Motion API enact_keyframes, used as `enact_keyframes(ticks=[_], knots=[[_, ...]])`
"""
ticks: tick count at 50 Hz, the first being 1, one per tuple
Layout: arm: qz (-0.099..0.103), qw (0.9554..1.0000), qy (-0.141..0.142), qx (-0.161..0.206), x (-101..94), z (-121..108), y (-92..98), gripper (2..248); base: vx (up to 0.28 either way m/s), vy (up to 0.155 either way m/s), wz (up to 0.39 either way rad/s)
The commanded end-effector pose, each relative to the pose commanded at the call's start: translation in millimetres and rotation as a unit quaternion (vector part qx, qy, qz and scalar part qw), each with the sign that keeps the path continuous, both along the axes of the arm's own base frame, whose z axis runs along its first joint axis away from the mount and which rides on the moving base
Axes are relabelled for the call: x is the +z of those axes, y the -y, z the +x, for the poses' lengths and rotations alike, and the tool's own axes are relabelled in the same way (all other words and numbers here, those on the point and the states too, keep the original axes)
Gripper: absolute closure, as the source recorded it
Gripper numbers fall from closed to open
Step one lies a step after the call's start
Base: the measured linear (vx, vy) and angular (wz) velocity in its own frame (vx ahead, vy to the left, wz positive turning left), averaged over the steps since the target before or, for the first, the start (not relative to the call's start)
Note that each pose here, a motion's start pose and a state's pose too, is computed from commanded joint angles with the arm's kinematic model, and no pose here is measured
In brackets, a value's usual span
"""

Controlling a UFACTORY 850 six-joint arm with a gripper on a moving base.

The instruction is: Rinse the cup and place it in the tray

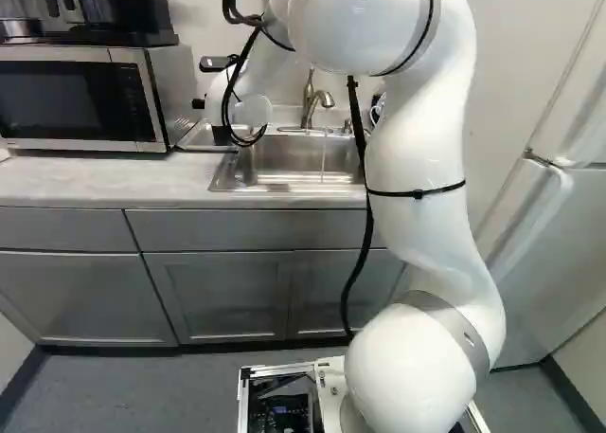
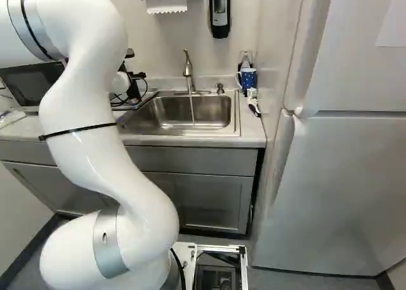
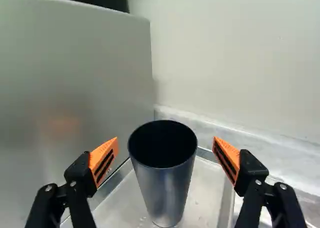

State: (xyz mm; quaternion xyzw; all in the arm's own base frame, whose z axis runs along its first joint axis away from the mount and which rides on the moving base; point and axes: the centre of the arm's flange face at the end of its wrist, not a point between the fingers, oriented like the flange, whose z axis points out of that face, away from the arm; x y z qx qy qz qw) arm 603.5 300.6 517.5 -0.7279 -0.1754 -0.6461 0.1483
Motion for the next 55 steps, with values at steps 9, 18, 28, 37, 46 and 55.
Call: enact_keyframes(ticks=[9, 18, 28, 37, 46, 55], knots=[[0.001, 1.0, 0.001, 0.0, 9.0, -0.5, 0.3, 3, 0.0, 0.0, 0.0], [0.0, 1.0, 0.0, 0.0, 17.6, -1.1, 0.6, 3, 0.0, 0.0, 0.0], [-0.001, 1.0, -0.002, 0.0, 27.0, -1.8, 0.9, 3, 0.0, 0.0, 0.0], [-0.001, 1.0, -0.001, 0.0, 35.9, -2.4, 1.2, 3, 0.0, 0.0, 0.0], [0.003, 1.0, 0.006, -0.001, 46.3, -3.0, 3.2, 3, 0.0, 0.0, 0.0], [0.006, 0.9999, 0.013, -0.005, 57.0, -4.1, 10.2, 3, 0.0, 0.0, 0.0]])
